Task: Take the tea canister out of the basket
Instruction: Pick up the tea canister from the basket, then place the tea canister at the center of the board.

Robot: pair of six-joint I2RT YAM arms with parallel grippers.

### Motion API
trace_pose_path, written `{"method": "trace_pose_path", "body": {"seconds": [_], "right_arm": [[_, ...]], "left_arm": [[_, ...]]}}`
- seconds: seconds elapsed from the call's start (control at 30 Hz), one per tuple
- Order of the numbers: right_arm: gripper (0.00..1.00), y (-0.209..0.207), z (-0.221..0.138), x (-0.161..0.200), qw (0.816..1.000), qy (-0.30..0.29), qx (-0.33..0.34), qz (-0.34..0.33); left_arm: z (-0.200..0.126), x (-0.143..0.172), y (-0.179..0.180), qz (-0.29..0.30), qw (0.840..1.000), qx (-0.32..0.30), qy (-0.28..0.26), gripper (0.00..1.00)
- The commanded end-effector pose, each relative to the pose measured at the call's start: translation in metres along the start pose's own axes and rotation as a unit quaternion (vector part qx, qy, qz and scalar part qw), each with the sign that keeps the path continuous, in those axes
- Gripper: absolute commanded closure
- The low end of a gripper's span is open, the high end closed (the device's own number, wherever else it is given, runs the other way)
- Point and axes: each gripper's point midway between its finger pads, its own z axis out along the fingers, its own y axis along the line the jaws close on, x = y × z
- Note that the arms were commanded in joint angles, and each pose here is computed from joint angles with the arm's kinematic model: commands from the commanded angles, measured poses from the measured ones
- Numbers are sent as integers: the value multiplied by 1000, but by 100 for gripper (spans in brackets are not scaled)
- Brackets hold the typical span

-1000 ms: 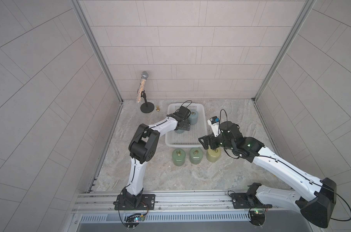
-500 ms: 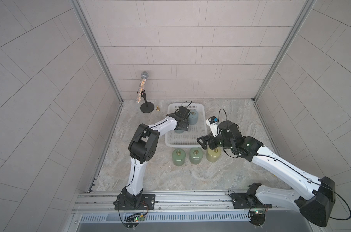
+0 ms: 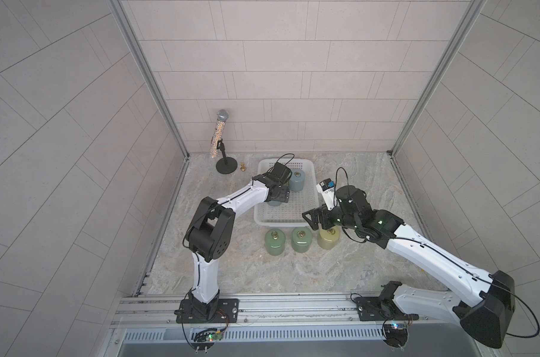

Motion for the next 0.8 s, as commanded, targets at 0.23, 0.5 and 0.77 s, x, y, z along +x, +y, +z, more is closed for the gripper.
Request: {"method": "trace_pose_path", "body": {"seconds": [0.23, 0.5, 0.77], "right_arm": [[0, 11, -10, -5, 999, -17, -34, -2], [0, 33, 0, -6, 997, -7, -72, -12], [0, 65, 19, -5, 994, 11, -106, -29]], "left_arm": [[-110, -23, 20, -35, 996, 11, -84, 21], [-173, 9, 62, -45, 992, -21, -118, 20], [-204, 63, 101, -69, 988, -48, -133, 19]]}}
